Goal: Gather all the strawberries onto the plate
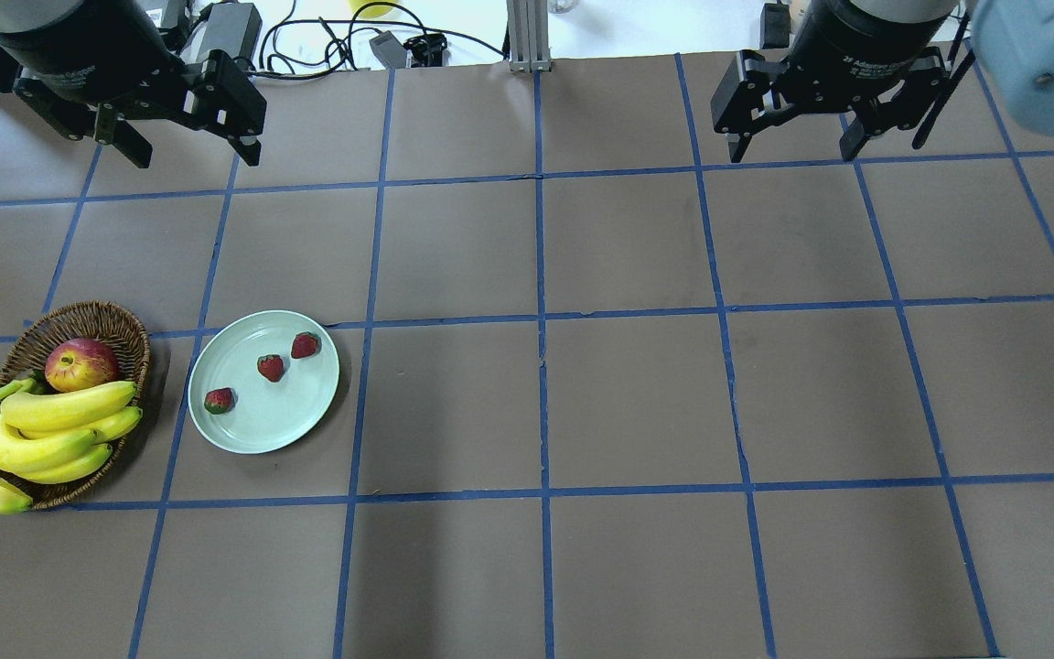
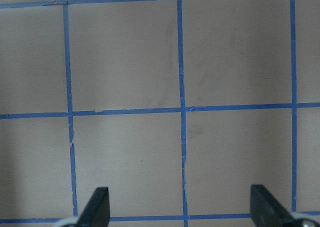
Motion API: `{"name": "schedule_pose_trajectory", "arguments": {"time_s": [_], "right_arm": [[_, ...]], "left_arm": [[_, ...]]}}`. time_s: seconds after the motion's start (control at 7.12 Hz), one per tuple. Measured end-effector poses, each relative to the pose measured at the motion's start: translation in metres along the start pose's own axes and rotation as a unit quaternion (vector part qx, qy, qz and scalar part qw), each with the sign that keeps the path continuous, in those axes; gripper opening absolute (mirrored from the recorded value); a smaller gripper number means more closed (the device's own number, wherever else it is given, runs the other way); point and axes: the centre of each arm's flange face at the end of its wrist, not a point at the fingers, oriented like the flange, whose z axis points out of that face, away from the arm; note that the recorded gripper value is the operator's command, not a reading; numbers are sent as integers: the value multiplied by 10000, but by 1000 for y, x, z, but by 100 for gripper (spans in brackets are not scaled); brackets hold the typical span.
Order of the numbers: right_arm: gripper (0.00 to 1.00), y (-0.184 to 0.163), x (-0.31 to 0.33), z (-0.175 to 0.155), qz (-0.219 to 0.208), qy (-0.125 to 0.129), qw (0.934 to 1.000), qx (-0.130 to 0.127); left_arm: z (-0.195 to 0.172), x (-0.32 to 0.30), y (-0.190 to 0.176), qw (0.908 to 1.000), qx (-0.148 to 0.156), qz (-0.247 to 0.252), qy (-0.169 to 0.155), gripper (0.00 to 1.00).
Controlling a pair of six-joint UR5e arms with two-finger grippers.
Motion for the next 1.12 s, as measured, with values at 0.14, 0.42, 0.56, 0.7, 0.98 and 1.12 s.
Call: {"name": "schedule_pose_trajectory", "arguments": {"time_s": [0.14, 0.42, 0.56, 0.7, 0.98, 1.12], "right_arm": [[100, 0, 0, 0, -4, -4, 10000, 0], [100, 0, 0, 1, -6, -4, 10000, -6], [100, 0, 0, 1, -6, -1, 10000, -9], [100, 0, 0, 2, -6, 1, 10000, -10], [100, 0, 0, 2, -6, 3, 10000, -17], [100, 0, 0, 2, -6, 1, 10000, -18]], "left_arm": [[0, -1, 0, 10000, -17, -3, -8, 100], [-1, 1, 1, 10000, -22, 21, -19, 100], [-2, 1, 2, 10000, -11, 26, -33, 100], [-2, 1, 2, 10000, -6, 31, -39, 100], [-2, 2, 2, 10000, -7, 34, -45, 100], [-2, 2, 3, 10000, -12, 34, -39, 100]]}}
